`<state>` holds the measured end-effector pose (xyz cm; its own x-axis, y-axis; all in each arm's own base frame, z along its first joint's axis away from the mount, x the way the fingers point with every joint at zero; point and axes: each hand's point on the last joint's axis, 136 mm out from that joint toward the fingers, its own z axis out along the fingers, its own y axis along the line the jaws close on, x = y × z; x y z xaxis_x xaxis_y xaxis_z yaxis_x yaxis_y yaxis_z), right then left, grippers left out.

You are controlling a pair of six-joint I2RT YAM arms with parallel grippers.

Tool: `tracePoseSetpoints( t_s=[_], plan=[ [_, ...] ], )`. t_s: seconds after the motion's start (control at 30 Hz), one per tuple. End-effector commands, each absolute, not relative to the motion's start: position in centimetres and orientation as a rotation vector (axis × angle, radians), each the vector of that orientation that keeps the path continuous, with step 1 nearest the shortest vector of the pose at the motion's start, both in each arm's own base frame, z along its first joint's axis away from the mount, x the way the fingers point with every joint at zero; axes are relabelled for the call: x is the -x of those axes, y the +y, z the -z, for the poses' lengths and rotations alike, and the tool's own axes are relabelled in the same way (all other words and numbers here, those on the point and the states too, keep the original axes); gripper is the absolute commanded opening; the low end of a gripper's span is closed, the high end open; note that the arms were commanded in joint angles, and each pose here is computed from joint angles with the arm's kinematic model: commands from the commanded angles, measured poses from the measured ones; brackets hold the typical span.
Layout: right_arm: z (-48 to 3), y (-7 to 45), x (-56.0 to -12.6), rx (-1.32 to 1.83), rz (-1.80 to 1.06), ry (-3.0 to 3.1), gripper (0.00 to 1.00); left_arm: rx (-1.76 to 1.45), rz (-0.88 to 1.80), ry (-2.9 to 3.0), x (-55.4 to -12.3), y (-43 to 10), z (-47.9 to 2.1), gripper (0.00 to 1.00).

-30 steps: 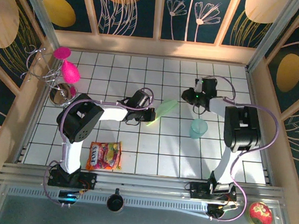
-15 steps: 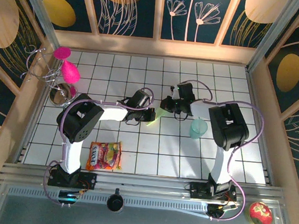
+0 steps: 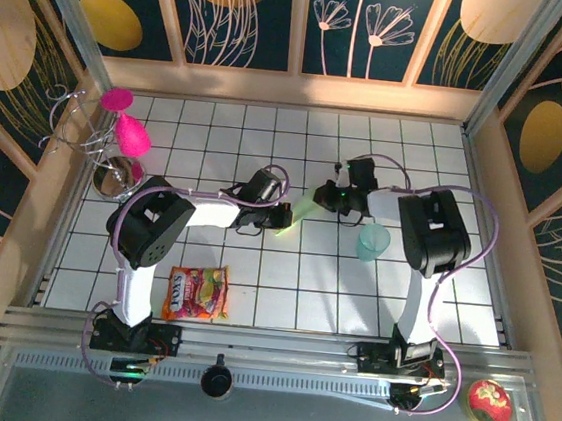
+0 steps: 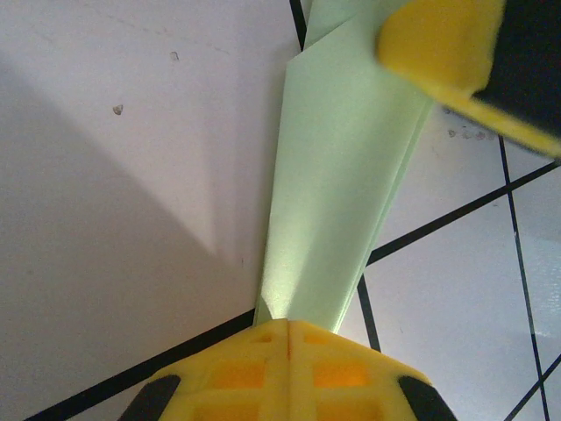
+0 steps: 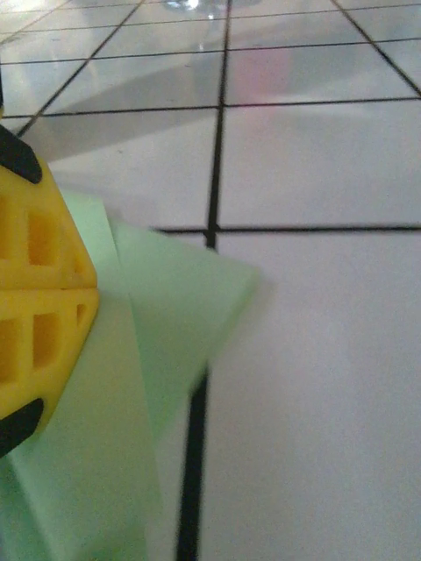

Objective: Fold a paper plane with a square sheet of paper (pick it up from the middle)
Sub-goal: Fold the wing for the fifth time at the center of the table, then turn over the paper plane at the center of the table.

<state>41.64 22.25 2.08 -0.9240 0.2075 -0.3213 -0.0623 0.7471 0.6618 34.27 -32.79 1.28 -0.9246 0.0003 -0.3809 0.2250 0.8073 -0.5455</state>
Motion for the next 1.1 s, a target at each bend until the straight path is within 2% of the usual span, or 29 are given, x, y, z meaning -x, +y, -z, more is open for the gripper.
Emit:
tracePoseSetpoints(
  t_s=[0.0,0.17,0.3,0.47,0.57,0.7,0.87,1.07],
  plan=[
    [1.1,16.7,-43.1,-0.306,-0.835,2.595,0.00,-0.114,0.666,2.877,-30.0,-28.7,4.2,0.00],
    [0.9,13.8,-44.9,-0.402,-0.809,2.562,0.00,-0.115,0.678,2.871,-30.0,-28.9,3.9,0.00],
    [-1.0,12.9,-46.1,-0.406,-0.785,2.520,0.00,-0.132,0.717,2.831,-31.0,-29.8,2.6,0.00],
    [-5.3,13.0,-46.0,-0.366,-0.776,2.457,0.04,-0.175,0.876,2.666,-33.8,-32.9,-3.7,0.01],
    [-7.4,13.4,-45.2,-0.349,-0.739,2.446,0.08,-0.177,0.913,2.544,-35.6,-33.6,-8.3,0.12],
    [-9.0,14.0,-44.0,-0.341,-0.636,2.460,0.24,-0.128,0.886,2.448,-37.1,-32.0,-11.4,0.32],
    [-10.0,16.5,-41.9,-0.328,-0.539,2.507,0.41,-0.017,0.810,2.386,-37.7,-27.7,-12.1,0.50],
    [-9.4,20.3,-39.8,-0.381,-0.421,2.580,0.59,0.060,0.734,2.381,-36.5,-23.4,-10.0,0.70]
  ],
)
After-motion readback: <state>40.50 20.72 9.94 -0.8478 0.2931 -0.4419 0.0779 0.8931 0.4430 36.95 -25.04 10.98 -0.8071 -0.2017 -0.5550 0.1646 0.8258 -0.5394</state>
